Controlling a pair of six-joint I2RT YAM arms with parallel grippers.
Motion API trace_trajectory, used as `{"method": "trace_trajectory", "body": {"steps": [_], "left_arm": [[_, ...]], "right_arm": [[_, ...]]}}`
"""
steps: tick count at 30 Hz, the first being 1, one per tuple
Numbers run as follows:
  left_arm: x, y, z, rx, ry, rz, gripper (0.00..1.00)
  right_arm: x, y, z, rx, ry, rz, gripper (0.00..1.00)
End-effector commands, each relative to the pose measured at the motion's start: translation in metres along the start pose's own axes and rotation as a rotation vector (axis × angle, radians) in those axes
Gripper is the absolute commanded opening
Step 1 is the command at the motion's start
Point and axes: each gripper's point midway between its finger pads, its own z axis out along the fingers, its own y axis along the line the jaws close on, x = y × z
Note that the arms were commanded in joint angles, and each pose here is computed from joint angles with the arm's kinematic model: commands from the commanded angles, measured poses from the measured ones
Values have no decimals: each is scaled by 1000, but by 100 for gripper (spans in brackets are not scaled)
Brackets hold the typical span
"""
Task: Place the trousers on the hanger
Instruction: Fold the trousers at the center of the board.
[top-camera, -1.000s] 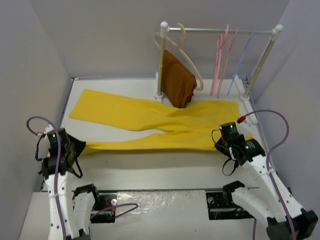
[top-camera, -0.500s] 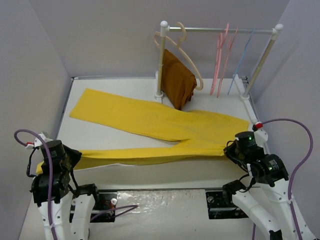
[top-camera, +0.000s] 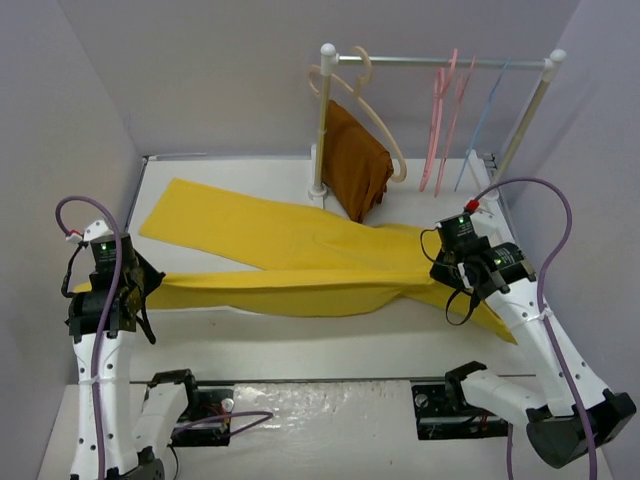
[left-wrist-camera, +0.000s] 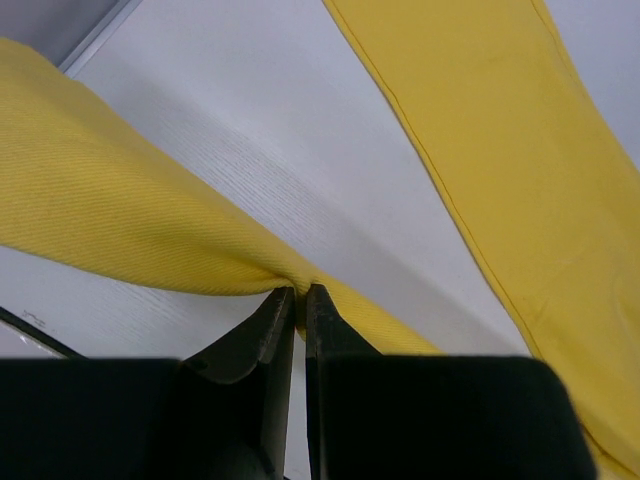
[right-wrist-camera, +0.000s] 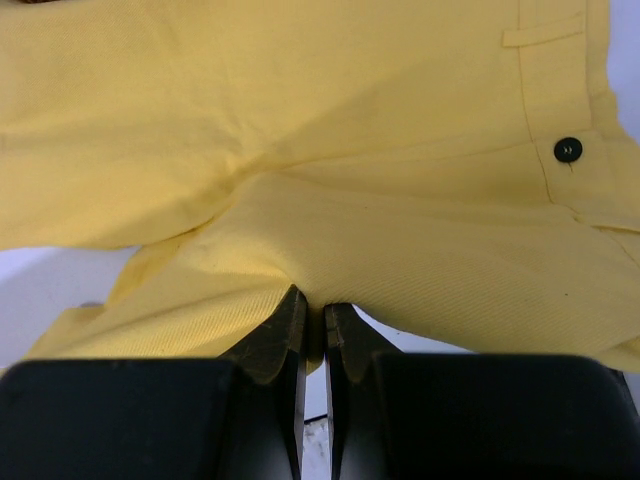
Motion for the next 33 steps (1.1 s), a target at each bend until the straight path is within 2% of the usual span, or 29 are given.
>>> {"method": "trace_trajectory", "body": {"steps": [1,6,11,20,33], "left_arm": [[-97,12,8,-184,-328,29,0],[-123,-14,46,-189,-317,76,0],[-143,-35,76,-218,-318,98,0],[-155,-64,133,-265,-297,139,0],[-168,-131,233,-316,-257,314,1]], "right_arm": [[-48,-49,5,305,-182,-135,0],[-59,-29,27,314,-147,-182,0],[-83,-20,43,370,-173,-216,0],[-119,7,76,377,-232,-237,0],[-121,9,145,456,-181,-297,0]]}}
